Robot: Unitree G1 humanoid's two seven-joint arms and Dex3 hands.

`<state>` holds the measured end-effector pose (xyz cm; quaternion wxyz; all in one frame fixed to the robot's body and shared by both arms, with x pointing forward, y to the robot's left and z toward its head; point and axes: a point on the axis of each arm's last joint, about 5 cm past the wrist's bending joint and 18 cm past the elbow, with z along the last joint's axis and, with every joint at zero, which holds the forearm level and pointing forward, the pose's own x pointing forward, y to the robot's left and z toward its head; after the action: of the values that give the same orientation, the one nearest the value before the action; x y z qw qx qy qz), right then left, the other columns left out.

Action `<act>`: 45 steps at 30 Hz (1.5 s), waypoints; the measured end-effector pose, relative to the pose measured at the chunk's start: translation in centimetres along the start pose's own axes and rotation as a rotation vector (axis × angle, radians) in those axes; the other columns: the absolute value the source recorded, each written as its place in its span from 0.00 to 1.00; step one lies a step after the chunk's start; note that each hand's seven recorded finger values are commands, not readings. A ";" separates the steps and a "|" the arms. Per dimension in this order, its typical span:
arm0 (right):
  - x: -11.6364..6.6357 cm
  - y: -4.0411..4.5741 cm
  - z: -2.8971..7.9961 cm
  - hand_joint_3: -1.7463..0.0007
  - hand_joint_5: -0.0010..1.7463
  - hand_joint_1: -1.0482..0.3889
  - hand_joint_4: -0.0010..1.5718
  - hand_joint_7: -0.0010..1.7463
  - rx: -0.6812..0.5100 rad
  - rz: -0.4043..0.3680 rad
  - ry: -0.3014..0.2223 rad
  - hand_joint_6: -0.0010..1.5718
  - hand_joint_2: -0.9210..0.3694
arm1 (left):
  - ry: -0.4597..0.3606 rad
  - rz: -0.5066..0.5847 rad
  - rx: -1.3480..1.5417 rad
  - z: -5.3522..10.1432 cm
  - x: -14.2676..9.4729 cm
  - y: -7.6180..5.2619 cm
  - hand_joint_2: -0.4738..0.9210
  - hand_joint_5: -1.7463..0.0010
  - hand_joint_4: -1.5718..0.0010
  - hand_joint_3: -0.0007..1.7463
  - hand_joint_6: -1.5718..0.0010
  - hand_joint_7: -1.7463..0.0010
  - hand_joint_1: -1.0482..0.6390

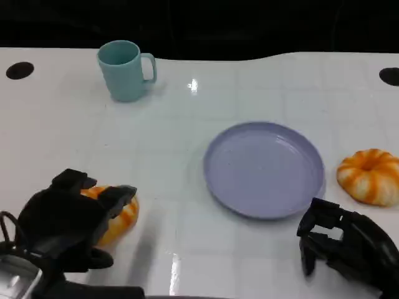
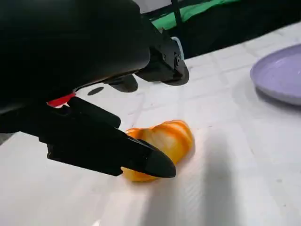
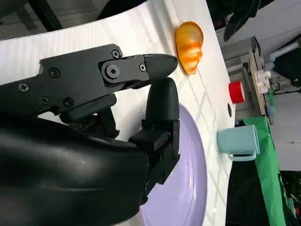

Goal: Grasp the bread from the table and place it into the plate.

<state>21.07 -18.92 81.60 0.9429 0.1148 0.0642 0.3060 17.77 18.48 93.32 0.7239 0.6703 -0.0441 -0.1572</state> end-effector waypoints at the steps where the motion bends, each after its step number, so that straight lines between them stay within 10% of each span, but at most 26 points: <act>1: 0.0 0.00 0.0 0.87 1.00 0.34 0.45 0.88 0.002 0.000 0.001 0.41 0.00 | 0.003 -0.006 0.012 0.1 0.2 0.1 0.95 0.77 0.99 0.00 0.83 1.00 0.30; 27: -0.1 0.07 0.1 0.88 1.00 0.33 0.45 0.87 0.012 -0.015 0.012 0.42 0.00 | 0.058 -0.215 0.025 -0.5 6.6 -3.3 0.92 0.87 0.94 0.00 0.84 0.99 0.38; 33: -0.1 0.16 0.2 0.88 1.00 0.33 0.45 0.87 0.006 -0.020 0.014 0.42 0.00 | 0.040 -0.163 0.004 -0.7 7.4 -3.8 0.96 0.80 0.68 0.06 0.59 0.97 0.50; 36: -0.2 0.17 0.3 0.88 1.00 0.34 0.45 0.87 0.000 -0.021 0.015 0.42 0.00 | -0.004 -0.070 -0.039 -0.8 7.3 -4.3 0.83 0.51 0.56 0.36 0.39 0.98 0.52; 37: -0.2 0.17 0.3 0.88 1.00 0.34 0.44 0.87 0.001 -0.020 0.016 0.41 0.00 | -0.017 -0.041 -0.049 -0.8 7.3 -4.5 0.81 0.21 0.52 0.52 0.40 0.64 0.51; 39: -0.2 0.17 0.3 0.88 1.00 0.34 0.44 0.87 0.002 -0.017 0.016 0.42 0.00 | -0.037 0.020 -0.072 -0.9 7.2 -4.8 0.76 0.06 0.51 0.63 0.56 0.17 0.52; 45: -0.2 0.17 0.3 0.88 1.00 0.33 0.44 0.84 0.005 -0.016 0.016 0.43 0.00 | -0.073 0.141 -0.127 -1.2 7.0 -5.7 0.74 0.00 0.53 0.74 0.65 0.00 0.52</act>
<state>20.88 -18.93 81.90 0.9444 0.1144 0.0735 0.2993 23.74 17.35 86.60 0.7722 0.6119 -0.1075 -0.1330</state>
